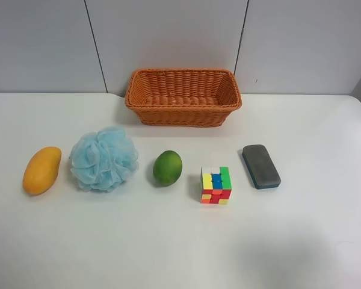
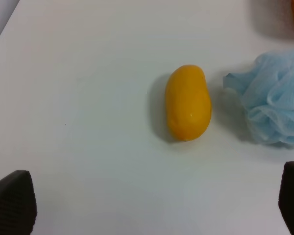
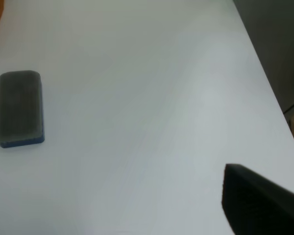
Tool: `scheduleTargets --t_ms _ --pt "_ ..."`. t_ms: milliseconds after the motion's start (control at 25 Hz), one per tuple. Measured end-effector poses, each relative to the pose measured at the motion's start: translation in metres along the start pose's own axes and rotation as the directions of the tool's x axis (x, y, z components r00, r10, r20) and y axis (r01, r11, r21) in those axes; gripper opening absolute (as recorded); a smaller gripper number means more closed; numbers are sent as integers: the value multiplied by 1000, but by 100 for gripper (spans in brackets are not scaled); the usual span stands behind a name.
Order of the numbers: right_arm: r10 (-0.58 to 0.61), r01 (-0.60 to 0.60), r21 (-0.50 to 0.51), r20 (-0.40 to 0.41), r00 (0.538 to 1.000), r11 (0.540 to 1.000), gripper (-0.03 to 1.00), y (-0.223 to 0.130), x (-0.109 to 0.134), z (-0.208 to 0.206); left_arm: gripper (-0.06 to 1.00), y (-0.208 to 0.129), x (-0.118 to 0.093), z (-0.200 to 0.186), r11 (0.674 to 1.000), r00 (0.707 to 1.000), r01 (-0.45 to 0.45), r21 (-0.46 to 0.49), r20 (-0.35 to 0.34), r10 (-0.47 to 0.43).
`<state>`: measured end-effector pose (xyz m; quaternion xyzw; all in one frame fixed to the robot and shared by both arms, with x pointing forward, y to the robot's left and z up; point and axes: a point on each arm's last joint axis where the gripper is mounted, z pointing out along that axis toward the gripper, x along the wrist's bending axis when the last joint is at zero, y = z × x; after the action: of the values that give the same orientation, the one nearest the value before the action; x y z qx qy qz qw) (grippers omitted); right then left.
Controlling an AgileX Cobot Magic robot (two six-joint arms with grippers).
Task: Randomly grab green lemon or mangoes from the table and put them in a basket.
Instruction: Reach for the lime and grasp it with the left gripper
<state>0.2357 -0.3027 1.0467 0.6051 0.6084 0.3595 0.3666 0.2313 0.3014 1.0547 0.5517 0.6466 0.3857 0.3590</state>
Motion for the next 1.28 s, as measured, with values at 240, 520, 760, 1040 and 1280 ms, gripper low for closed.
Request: scheduleTargets --t_ms 240,520,760,1040,1280 --pt "0 0 0 0 1000 1000 99 0 0 0 99 0 0 0 1000 1000 0 0 0 0" --pt "0 0 0 0 1000 1000 99 0 0 0 99 0 0 0 1000 1000 0 0 0 0" --pt "0 0 0 0 1000 1000 99 0 0 0 99 2 -1 1 1000 1000 5 5 9 -5" --pt "0 0 0 0 1000 1000 99 0 0 0 99 65 -10 9 999 997 -45 -5 69 46" --pt "0 0 0 0 1000 1000 99 0 0 0 99 119 -32 52 984 947 -153 87 297 121"
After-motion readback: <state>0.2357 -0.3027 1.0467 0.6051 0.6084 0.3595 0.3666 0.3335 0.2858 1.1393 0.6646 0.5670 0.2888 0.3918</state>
